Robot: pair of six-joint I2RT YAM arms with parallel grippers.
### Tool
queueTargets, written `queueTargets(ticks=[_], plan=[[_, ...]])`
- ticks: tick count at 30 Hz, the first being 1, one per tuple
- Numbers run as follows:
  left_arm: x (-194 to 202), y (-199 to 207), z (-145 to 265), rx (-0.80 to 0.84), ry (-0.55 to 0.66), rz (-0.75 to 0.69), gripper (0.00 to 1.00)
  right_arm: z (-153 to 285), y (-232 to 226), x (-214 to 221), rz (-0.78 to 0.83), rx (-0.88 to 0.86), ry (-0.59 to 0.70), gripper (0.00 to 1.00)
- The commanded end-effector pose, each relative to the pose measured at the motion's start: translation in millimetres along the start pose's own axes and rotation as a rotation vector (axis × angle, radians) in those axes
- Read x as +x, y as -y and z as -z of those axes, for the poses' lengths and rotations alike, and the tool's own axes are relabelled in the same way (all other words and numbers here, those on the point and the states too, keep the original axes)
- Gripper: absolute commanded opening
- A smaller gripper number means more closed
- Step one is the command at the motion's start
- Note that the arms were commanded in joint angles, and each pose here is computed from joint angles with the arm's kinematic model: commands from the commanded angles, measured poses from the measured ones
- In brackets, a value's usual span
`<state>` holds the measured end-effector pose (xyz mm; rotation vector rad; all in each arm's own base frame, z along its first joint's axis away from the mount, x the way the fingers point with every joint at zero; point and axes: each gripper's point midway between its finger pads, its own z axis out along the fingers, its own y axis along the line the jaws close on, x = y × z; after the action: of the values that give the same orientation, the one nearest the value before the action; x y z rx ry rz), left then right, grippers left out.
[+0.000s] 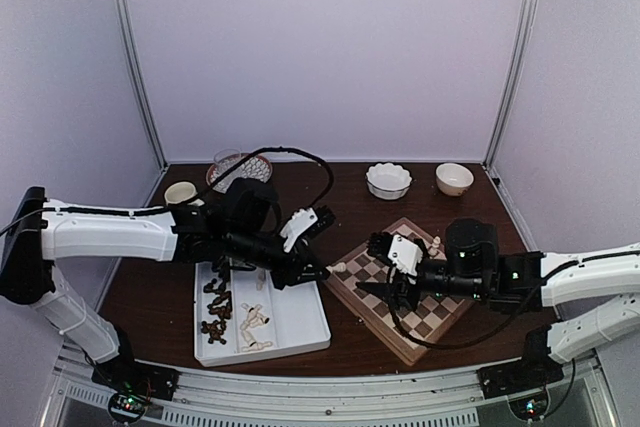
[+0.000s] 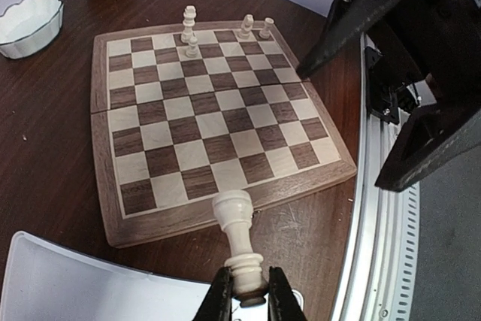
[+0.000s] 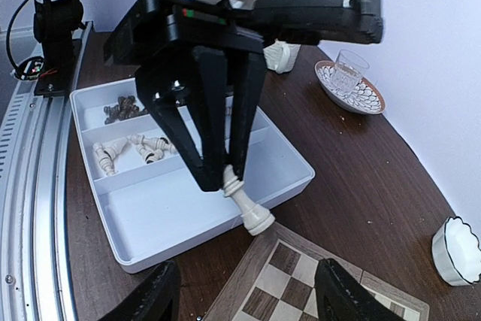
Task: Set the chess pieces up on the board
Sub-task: Pass from the left arm to the right
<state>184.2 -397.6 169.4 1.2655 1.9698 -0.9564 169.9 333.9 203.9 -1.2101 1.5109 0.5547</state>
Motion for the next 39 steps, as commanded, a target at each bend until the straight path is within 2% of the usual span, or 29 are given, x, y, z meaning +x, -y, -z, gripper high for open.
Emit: queueTargets(ticks=[1,7,10,16,25,39], plan=[[-7.0,8.2,-3.3,0.085,-0.031,0.076,0.05,-10.3,-5.0,4.0,0.102,0.041,-0.051,0.64],[0.5,14.2,-15.7,0.15,-0.104,0.12,0.06,-24.9,-9.6,16.3,0.198,0.108,-0.151,0.62],[2.2,16.7,-20.1,0.173,-0.122,0.133,0.05,-29.7,-6.2,18.8,0.21,0.141,-0.184,0.58],[5.0,16.7,-24.1,0.184,-0.138,0.144,0.05,-40.6,-10.4,27.7,0.235,0.136,-0.243,0.49],[8.6,16.3,-27.7,0.19,-0.157,0.152,0.06,-55.6,-21.5,39.6,0.284,0.121,-0.314,0.46],[11.2,18.0,-30.3,0.205,-0.17,0.157,0.07,-64.1,-23.1,48.4,0.294,0.129,-0.354,0.08]])
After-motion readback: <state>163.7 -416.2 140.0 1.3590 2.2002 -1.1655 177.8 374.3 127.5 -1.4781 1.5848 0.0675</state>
